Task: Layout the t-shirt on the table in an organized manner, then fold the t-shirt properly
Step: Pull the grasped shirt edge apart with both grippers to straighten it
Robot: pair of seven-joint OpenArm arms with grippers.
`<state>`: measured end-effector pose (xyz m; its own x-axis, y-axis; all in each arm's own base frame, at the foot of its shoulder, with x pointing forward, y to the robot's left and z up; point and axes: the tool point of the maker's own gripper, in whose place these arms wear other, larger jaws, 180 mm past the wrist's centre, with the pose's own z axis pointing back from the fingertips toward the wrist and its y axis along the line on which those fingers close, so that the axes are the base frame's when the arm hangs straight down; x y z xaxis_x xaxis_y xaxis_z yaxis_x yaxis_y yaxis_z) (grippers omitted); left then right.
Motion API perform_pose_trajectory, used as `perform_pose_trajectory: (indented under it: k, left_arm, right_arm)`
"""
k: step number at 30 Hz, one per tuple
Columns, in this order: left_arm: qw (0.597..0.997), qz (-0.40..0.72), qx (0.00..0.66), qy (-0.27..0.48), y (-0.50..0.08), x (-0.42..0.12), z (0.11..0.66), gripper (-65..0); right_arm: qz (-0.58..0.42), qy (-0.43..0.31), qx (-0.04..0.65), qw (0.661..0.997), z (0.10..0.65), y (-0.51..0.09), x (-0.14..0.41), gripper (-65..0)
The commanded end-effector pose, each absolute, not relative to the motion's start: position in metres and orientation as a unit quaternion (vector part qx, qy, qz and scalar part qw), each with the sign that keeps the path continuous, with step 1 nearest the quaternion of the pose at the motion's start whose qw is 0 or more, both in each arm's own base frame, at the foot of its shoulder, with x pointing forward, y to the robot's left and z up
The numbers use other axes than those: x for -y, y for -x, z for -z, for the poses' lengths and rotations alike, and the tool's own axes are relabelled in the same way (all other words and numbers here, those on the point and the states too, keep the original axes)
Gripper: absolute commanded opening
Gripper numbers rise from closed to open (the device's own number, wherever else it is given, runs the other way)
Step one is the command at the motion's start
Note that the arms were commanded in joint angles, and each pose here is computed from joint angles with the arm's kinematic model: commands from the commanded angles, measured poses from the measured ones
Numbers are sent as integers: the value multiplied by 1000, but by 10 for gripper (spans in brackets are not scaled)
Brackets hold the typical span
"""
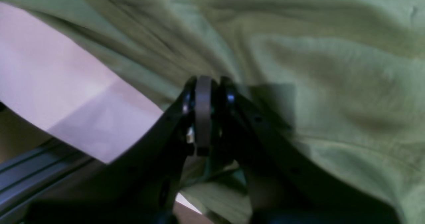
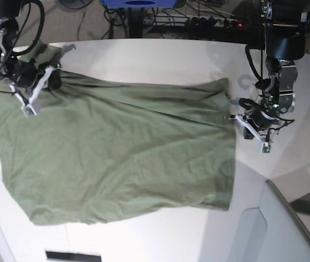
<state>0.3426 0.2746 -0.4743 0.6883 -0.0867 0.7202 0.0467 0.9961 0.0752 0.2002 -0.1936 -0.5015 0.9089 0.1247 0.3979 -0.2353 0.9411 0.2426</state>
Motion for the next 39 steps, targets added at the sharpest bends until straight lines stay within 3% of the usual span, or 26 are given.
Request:
perform_pose_trajectory:
  k: [1,8,17,26,34,39]
  left_arm:
    - [901,38,430,-30,-364,-279,449,-650]
    - [892,62,447,5,-383,-224,413,-650]
    - [891,123,428,90,-312,-109,405,-650]
    - [914,132,372,97,-236,-106,432,-650]
    - [945,121,290,87,-190,-127,484,-650]
    - [940,117,310,77,-190,-137,467,-650]
  right_arm:
    - [-101,-96,142,980,508,-184,215,-591]
    - [-130,-89,177,971,473,-210,189,-591]
    - [-170,-99,202,959,449,-222,152,-591]
    - [-124,-90,274,949,434,-246,173,-591]
    - [-106,-75,281,951,430,-250,190,-591]
    - [-98,-72,280,952,431,-248,197,-591]
